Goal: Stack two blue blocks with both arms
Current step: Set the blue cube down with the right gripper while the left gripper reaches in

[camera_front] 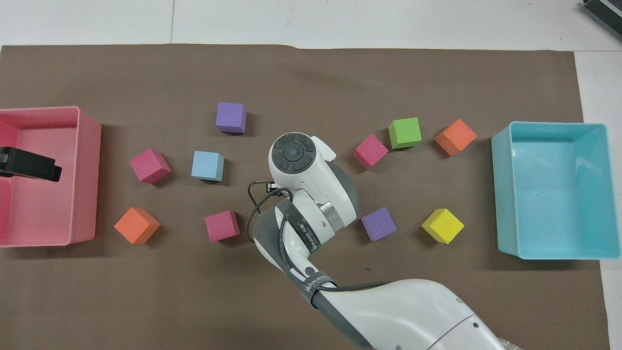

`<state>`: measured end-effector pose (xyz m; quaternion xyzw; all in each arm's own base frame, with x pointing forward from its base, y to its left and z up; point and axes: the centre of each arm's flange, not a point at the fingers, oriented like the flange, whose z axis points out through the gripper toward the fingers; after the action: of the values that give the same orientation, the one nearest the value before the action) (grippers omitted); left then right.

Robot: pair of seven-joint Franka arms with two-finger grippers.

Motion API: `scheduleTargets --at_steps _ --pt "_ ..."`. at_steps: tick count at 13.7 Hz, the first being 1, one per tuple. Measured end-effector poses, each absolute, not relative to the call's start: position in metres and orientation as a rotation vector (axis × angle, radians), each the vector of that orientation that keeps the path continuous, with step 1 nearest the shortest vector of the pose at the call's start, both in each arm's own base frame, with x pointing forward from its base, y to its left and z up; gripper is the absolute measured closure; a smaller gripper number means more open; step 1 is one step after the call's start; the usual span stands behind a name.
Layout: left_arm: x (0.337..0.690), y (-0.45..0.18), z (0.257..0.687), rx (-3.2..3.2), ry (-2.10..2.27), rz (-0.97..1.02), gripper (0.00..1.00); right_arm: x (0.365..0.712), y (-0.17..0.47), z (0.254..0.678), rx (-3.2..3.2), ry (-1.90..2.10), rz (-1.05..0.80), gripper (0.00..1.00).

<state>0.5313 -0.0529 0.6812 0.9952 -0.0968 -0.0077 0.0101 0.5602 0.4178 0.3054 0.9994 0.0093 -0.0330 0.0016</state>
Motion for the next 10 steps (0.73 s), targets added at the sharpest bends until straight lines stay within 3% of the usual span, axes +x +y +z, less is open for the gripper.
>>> scheduleTargets --at_steps 4,10 --pt "0.555 -0.091 0.639 3.100 -0.342 -0.002 0.00 0.561 0.418 0.322 3.152 0.030 -0.074 0.00" --pt "0.573 -0.124 0.558 3.094 -0.361 0.048 0.00 0.562 0.399 0.398 3.154 0.031 0.034 0.00"
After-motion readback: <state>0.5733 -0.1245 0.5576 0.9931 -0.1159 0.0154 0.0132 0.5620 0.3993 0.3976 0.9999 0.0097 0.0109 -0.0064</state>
